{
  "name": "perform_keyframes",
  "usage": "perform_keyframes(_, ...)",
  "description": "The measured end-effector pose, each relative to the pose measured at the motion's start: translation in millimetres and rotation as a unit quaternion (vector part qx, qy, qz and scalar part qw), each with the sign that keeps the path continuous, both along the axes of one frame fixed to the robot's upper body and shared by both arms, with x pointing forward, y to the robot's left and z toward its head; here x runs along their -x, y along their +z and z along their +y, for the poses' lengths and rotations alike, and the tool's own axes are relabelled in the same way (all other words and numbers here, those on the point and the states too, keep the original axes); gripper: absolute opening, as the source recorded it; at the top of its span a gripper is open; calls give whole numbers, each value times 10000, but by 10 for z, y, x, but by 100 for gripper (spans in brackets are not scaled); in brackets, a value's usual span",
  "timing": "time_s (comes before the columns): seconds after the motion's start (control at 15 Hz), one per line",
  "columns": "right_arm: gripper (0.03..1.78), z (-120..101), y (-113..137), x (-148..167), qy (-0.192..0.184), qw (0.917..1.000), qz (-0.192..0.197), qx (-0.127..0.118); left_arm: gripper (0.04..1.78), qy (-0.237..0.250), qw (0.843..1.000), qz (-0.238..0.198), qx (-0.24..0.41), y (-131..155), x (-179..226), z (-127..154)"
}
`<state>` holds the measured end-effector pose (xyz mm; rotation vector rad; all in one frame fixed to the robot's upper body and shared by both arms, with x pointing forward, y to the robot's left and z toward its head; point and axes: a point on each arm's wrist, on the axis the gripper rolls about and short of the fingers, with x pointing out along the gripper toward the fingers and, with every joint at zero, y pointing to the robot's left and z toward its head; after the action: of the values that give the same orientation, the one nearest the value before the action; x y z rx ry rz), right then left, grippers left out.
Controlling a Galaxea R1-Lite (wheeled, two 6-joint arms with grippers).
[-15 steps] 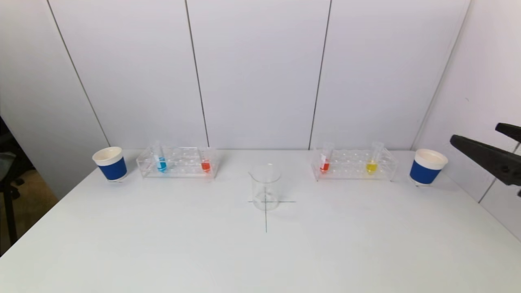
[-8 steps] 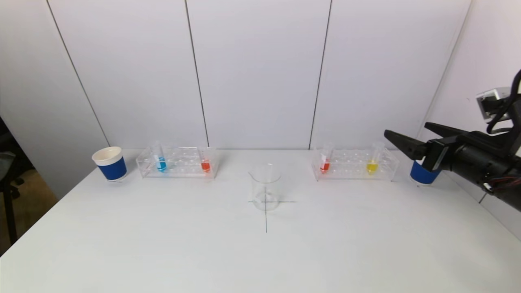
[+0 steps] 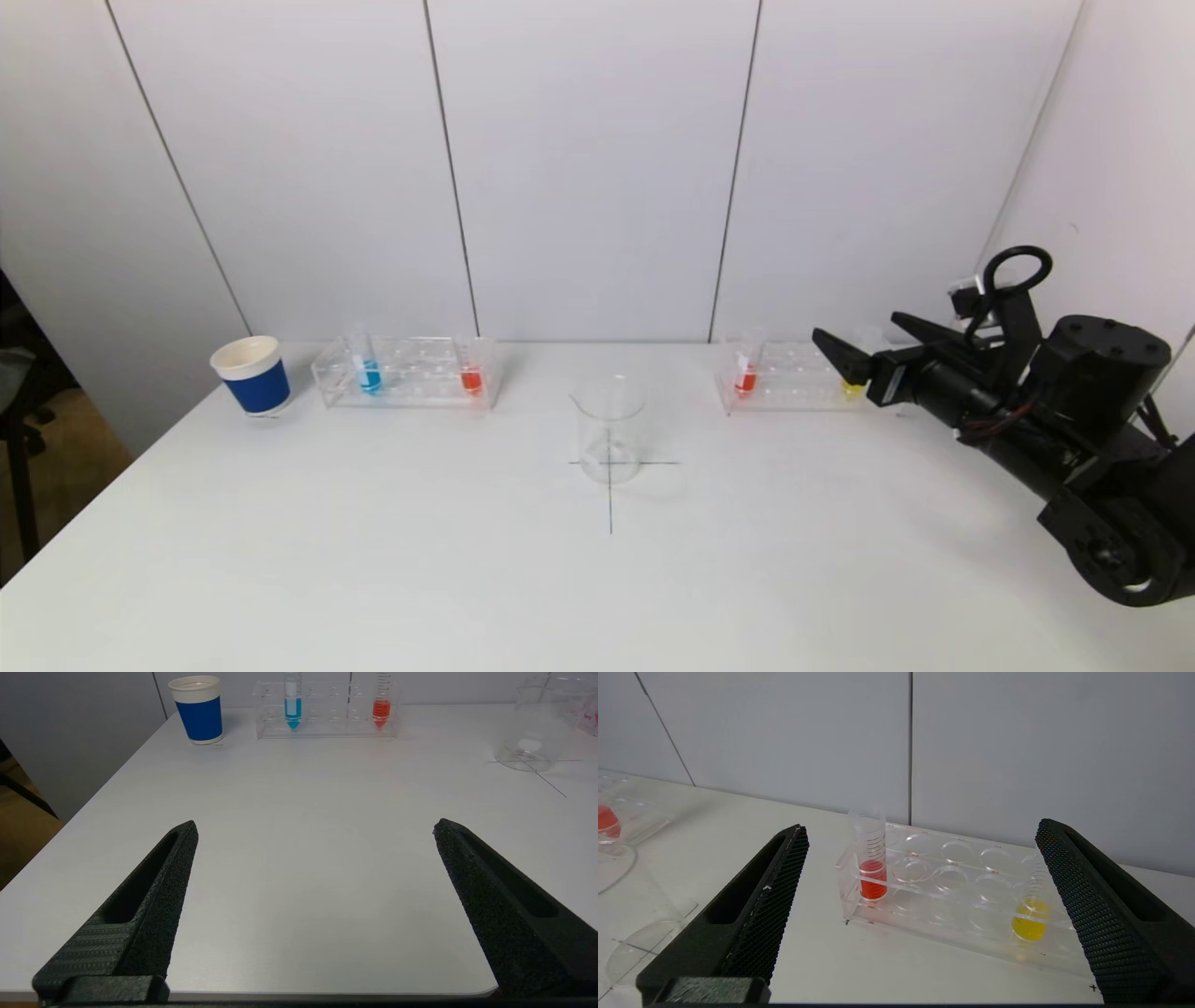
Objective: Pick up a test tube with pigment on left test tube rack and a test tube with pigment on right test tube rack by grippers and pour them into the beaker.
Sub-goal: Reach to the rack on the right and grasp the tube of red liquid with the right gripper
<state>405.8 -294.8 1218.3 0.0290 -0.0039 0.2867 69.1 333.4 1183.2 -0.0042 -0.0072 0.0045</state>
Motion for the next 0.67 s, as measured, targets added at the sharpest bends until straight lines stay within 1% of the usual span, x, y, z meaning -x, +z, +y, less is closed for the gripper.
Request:
perform_keyframes(0.2,177,32,-200,-99,53,9999,123,16,176,-2,10000,0,0,0,0,0)
perform_keyframes(0.47,177,94,-334,-155,136,9995,281,74,176,-2,10000,0,0,0,0,0)
perform_keyframes(0.67,177,178,-389,-216,225,9993,286,101,176,-2,10000,0,0,0,0,0)
